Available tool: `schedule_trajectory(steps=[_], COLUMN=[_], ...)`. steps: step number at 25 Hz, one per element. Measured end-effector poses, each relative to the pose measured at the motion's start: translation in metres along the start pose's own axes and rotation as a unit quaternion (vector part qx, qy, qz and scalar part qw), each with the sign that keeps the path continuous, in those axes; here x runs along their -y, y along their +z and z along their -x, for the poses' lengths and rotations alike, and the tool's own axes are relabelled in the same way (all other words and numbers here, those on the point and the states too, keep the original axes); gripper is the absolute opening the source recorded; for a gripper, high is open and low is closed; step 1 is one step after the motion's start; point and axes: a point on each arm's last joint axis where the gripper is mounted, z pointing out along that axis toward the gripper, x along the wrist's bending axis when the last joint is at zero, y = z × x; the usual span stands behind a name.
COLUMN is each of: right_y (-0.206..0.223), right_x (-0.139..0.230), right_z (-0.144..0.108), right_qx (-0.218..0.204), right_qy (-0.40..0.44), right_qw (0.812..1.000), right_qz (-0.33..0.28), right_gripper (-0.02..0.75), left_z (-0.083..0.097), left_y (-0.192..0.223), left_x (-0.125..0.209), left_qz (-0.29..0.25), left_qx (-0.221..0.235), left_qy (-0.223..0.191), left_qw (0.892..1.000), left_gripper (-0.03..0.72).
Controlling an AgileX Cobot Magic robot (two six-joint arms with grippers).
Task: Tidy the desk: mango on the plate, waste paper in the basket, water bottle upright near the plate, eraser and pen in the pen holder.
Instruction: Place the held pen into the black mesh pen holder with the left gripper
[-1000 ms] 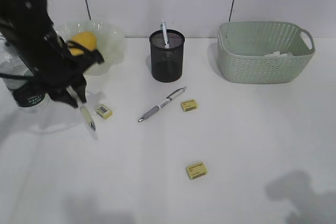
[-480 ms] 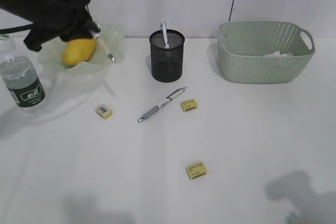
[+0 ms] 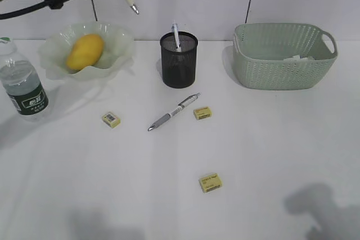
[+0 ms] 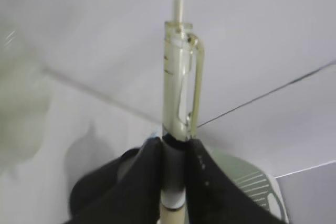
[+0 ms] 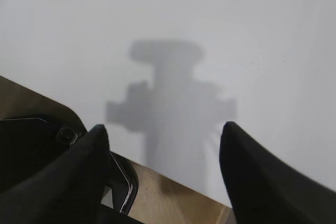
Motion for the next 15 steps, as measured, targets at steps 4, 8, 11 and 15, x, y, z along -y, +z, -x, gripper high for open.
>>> schedule_trajectory(steps=[4, 8, 11, 15], right_y=[0.0, 0.0, 0.0, 0.0], right_x=[0.0, 0.0, 0.0, 0.0], right_z=[0.0, 0.0, 0.0, 0.0], right_qx=[0.0, 0.0, 0.0, 0.0], right_qy=[0.0, 0.0, 0.0, 0.0], right_qw=[1.0, 1.0, 1.0, 1.0], right_qz=[0.0, 0.0, 0.0, 0.0], right_gripper=[0.522, 0.521, 0.521, 0.521], left_z=[0.004, 0.008, 0.003, -0.012], left_y=[0.012, 0.029, 0.043, 0.061], left_x=[0.006, 0.024, 0.039, 0.058], left_qz=[0.017, 0.019, 0.01, -0.002], left_qx=[0.055, 0.119, 0.152, 0.161], left_qy=[0.041, 0.08, 0.112, 0.178], left_qw=[0.997, 0.99, 0.982, 0.971], left_gripper=[0.1, 0.1, 0.1, 0.1])
